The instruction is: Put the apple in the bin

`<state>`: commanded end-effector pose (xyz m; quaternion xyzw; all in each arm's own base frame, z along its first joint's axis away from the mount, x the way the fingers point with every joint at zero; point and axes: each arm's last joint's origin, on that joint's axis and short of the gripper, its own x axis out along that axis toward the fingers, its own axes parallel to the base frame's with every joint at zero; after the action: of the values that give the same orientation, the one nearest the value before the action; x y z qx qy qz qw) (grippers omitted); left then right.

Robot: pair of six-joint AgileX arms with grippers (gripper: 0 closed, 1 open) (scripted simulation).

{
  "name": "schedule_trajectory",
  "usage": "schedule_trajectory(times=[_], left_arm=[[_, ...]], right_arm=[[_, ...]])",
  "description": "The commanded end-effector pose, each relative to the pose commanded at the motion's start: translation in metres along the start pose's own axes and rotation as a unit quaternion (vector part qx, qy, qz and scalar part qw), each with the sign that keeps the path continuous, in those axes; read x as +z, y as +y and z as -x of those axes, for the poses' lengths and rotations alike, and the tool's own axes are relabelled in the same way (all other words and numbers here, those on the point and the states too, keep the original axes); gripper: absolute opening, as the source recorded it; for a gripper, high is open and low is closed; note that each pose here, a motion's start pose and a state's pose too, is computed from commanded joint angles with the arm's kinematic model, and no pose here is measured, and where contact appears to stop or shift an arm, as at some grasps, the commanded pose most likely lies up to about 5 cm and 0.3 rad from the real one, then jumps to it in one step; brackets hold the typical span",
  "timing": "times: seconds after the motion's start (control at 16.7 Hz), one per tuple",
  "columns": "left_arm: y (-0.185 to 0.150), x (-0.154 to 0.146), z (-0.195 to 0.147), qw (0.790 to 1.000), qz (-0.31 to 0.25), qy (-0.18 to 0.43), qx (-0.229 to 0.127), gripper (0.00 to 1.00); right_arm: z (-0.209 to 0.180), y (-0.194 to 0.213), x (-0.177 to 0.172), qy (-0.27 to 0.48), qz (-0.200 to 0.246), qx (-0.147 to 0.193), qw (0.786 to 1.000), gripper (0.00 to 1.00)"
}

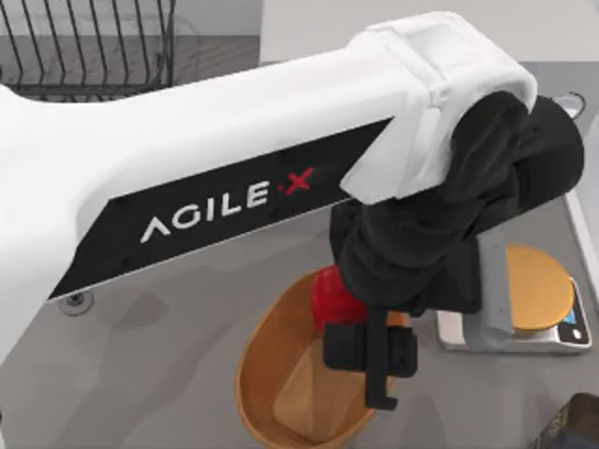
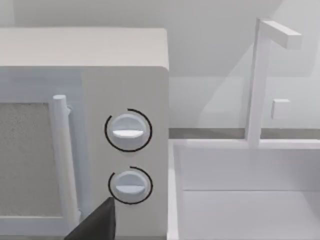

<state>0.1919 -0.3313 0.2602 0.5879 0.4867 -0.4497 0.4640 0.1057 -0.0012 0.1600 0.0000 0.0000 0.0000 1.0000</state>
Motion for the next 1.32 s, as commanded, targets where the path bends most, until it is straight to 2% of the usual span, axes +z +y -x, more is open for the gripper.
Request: schedule_trajectory(times=[0.18, 0.48, 0.78, 1.14, 1.32], left_arm=[[0.001, -0.001, -0.002, 1.000, 0.003, -0.004, -0.002, 0.00], [0.002, -0.001, -0.034, 1.000, 0.002, 0.003, -0.012, 0.00], [-0.001, -0.001, -0.067, 1.000, -0.003, 0.006, -0.007, 0.00], [0.000, -0.002, -0.070, 1.000, 0.000, 0.000, 0.000, 0.00], [0.000, -0.002, -0.070, 1.000, 0.000, 0.000, 0.000, 0.23]], right_arm=[[0.000, 0.000, 0.000, 0.000, 0.000, 0.000, 1.000, 1.00], [0.000, 0.000, 0.000, 0.000, 0.000, 0.000, 1.000, 1.00], [0.000, 0.000, 0.000, 0.000, 0.000, 0.000, 1.000, 1.00], [0.000, 0.000, 0.000, 0.000, 0.000, 0.000, 1.000, 1.00], [0.000, 0.000, 0.000, 0.000, 0.000, 0.000, 1.000, 1.00]])
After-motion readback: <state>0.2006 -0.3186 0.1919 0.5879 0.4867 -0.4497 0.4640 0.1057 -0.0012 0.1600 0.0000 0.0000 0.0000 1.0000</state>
